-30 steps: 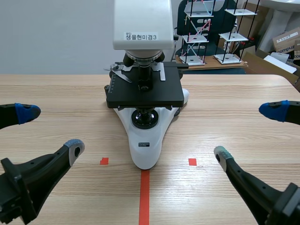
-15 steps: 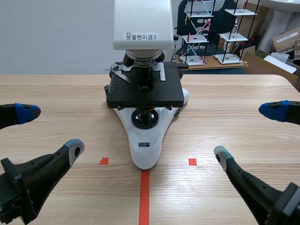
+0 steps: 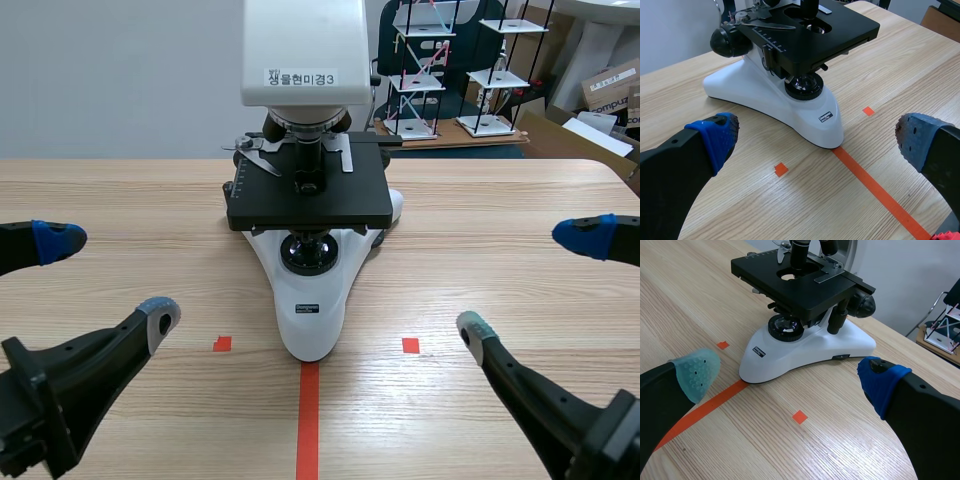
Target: Return to the home posture
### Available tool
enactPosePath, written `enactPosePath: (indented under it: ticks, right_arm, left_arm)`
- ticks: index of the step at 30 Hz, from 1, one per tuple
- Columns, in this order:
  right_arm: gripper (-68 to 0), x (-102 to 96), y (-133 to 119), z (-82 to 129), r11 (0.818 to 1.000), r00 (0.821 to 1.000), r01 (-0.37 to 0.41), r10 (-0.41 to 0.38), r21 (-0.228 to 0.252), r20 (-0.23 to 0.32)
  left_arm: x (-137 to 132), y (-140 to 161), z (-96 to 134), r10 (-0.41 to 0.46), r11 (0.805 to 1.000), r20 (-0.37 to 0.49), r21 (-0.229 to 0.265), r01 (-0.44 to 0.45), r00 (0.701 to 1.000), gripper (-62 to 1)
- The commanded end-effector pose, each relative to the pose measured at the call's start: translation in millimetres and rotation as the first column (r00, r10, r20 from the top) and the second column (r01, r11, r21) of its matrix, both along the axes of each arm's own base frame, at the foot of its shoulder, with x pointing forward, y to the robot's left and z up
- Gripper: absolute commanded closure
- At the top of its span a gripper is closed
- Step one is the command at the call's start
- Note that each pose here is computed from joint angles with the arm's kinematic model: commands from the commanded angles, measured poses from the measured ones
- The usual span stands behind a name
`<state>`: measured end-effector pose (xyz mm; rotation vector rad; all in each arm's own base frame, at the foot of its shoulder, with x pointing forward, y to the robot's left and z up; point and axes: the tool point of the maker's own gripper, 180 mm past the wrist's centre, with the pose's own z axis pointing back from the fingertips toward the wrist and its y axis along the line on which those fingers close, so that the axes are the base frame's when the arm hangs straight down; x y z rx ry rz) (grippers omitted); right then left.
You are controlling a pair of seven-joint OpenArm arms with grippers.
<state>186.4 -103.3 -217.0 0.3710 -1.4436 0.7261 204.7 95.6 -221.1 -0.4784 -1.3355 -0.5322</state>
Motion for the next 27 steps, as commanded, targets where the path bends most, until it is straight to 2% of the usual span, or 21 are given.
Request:
enactPosePath:
  ticks: [1,4,9,27]
  right_arm:
    - [-60.6,2.3,0.1,5.5,1.000,1.000,-0.004,0.004,0.016,0.020]
    - [-60.6,2.2,0.2,5.2,1.000,1.000,-0.005,0.005,0.014,0.020]
    - [-60.6,1.0,1.1,1.7,1.000,1.000,-0.016,0.017,-0.018,0.021]
    - [-60.6,1.0,1.1,1.8,1.000,1.000,-0.016,0.017,-0.018,0.021]
  left_arm:
    - [0.5,-1.9,7.1,-0.001,1.000,0.019,-0.021,0.002,1.000,-62.3]
    - [0.5,-1.9,7.1,-0.001,1.000,0.019,-0.021,0.002,1.000,-62.3]
    - [0.5,-1.9,7.1,-0.001,1.000,0.019,-0.021,0.002,1.000,-62.3]
    - [0.5,-1.9,7.1,-0.001,1.000,0.019,-0.021,0.002,1.000,-62.3]
